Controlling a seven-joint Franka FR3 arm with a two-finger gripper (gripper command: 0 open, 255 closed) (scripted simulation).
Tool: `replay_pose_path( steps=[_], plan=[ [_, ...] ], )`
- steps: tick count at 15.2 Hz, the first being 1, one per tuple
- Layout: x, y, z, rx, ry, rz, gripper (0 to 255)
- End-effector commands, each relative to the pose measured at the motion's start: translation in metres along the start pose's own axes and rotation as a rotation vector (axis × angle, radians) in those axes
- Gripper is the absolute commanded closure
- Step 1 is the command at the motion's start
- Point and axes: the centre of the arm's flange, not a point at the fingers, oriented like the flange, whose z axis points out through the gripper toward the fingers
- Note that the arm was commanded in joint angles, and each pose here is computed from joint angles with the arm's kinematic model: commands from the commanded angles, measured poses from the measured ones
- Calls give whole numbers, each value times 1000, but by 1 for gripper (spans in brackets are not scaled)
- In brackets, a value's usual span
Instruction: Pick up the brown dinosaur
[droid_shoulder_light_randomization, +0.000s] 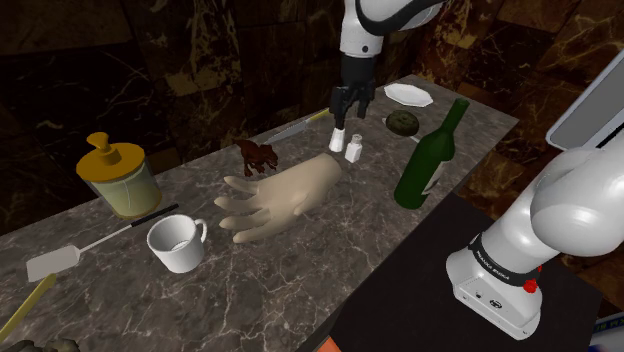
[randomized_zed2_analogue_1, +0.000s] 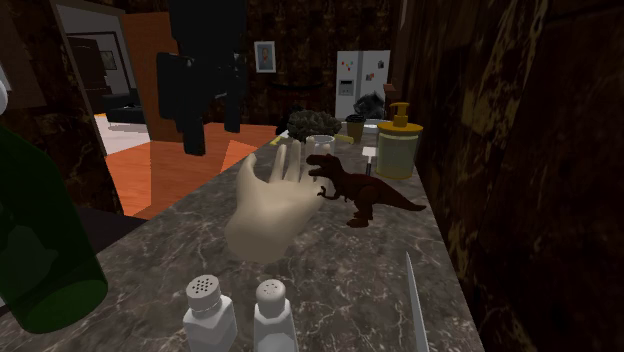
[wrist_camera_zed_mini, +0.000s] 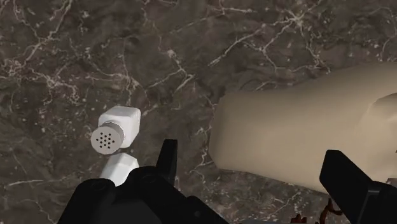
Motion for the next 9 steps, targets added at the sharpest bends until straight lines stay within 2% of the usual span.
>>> replay_pose_path(
  steps=[1, 9],
  plan=[
    [21, -16, 10, 9, 6, -7, 0],
    [100, -68, 41, 42, 26, -35, 0]
  ],
)
